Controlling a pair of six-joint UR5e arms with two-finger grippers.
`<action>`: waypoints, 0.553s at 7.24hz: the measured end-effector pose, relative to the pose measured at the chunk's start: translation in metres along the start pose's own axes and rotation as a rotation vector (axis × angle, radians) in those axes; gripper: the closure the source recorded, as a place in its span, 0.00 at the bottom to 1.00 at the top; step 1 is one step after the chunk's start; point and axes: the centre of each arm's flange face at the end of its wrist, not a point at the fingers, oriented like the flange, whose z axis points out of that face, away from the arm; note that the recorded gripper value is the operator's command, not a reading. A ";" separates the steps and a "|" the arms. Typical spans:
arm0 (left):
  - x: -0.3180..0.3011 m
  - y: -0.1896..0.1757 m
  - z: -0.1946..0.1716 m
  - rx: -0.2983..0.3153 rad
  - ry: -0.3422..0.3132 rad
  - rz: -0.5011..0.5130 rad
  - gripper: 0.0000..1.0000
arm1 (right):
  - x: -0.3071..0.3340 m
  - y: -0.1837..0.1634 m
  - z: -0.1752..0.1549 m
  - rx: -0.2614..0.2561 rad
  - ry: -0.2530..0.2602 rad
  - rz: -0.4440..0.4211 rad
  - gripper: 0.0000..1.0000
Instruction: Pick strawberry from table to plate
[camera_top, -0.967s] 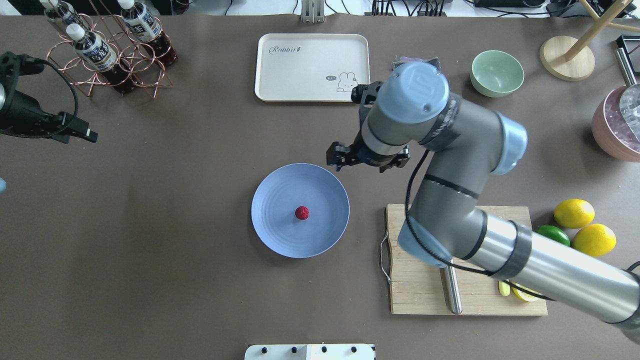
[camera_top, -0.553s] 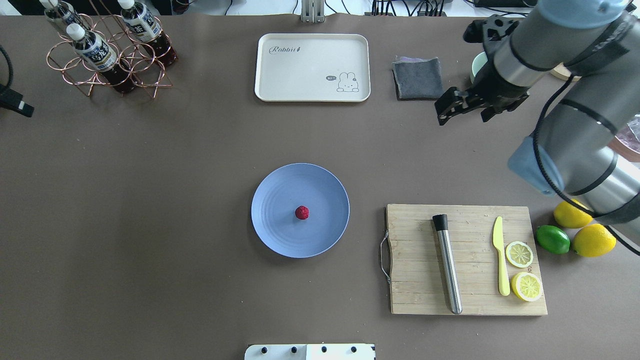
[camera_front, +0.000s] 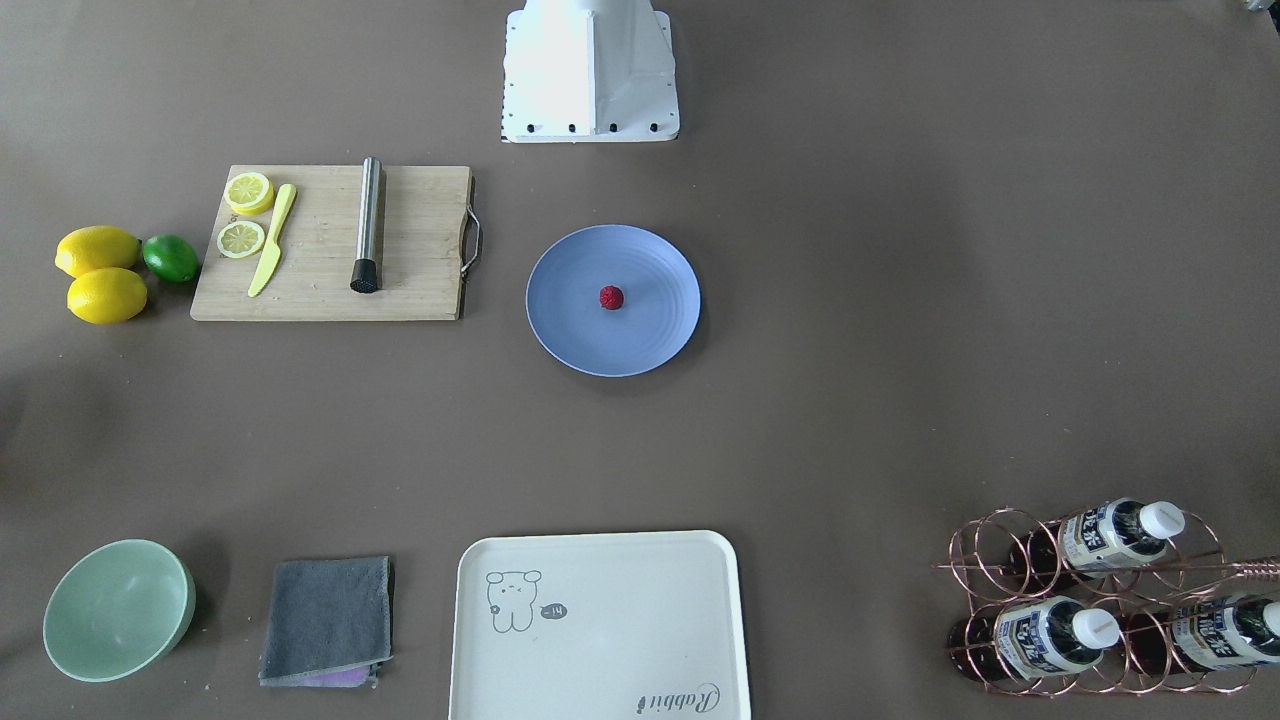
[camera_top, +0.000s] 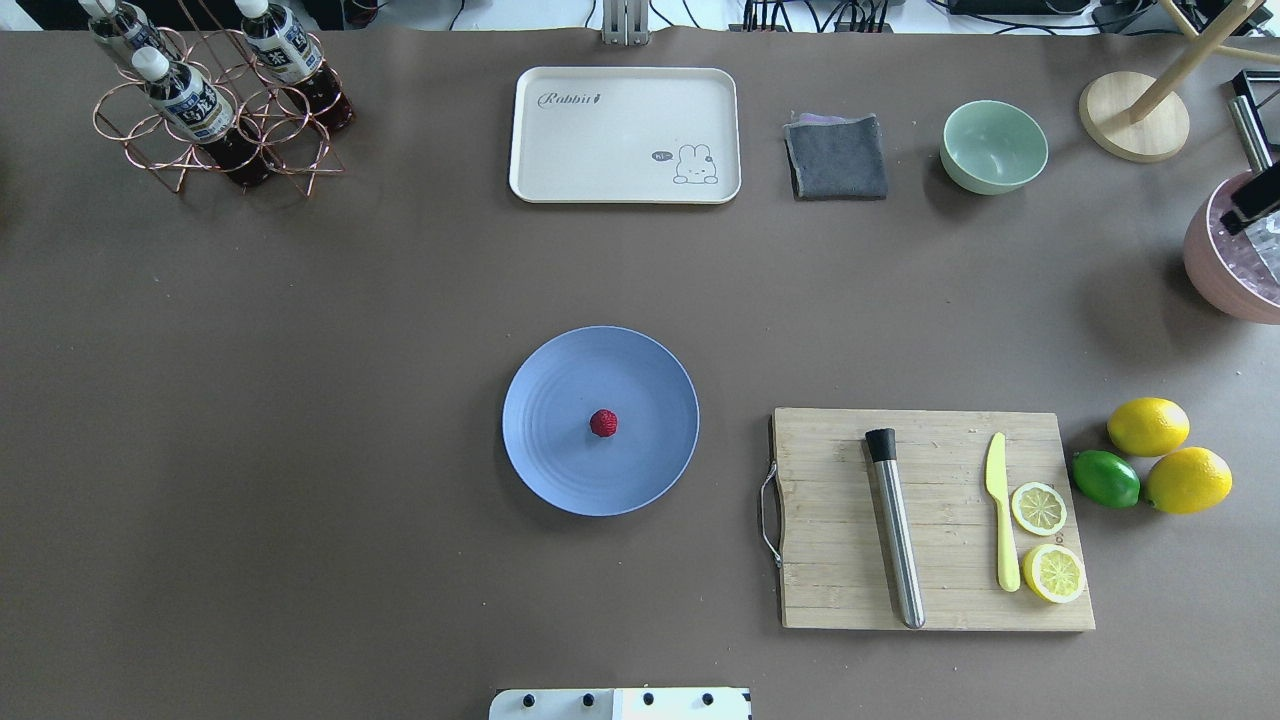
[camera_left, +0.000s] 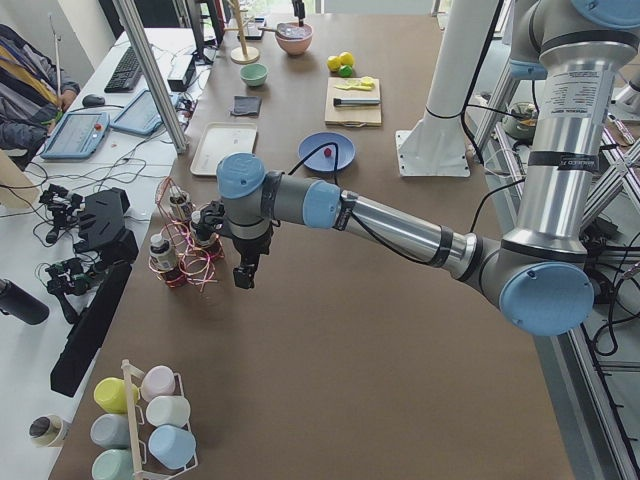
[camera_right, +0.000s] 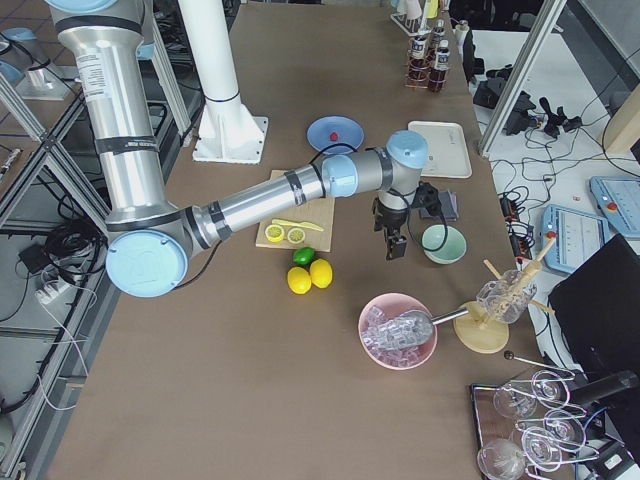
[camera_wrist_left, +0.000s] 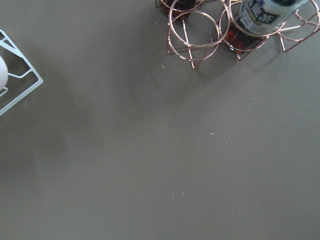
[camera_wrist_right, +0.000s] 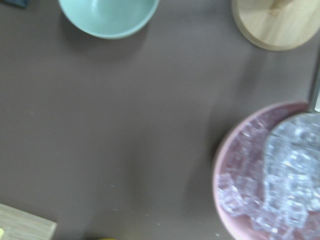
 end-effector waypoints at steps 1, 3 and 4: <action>-0.005 0.005 0.000 -0.021 -0.002 -0.019 0.03 | 0.072 0.024 0.001 -0.027 0.002 0.009 0.00; -0.013 0.014 0.001 -0.050 -0.002 -0.057 0.03 | 0.156 0.057 0.001 -0.046 -0.006 0.065 0.00; -0.019 0.022 0.001 -0.054 -0.002 -0.076 0.03 | 0.169 0.063 0.000 -0.046 -0.006 0.078 0.00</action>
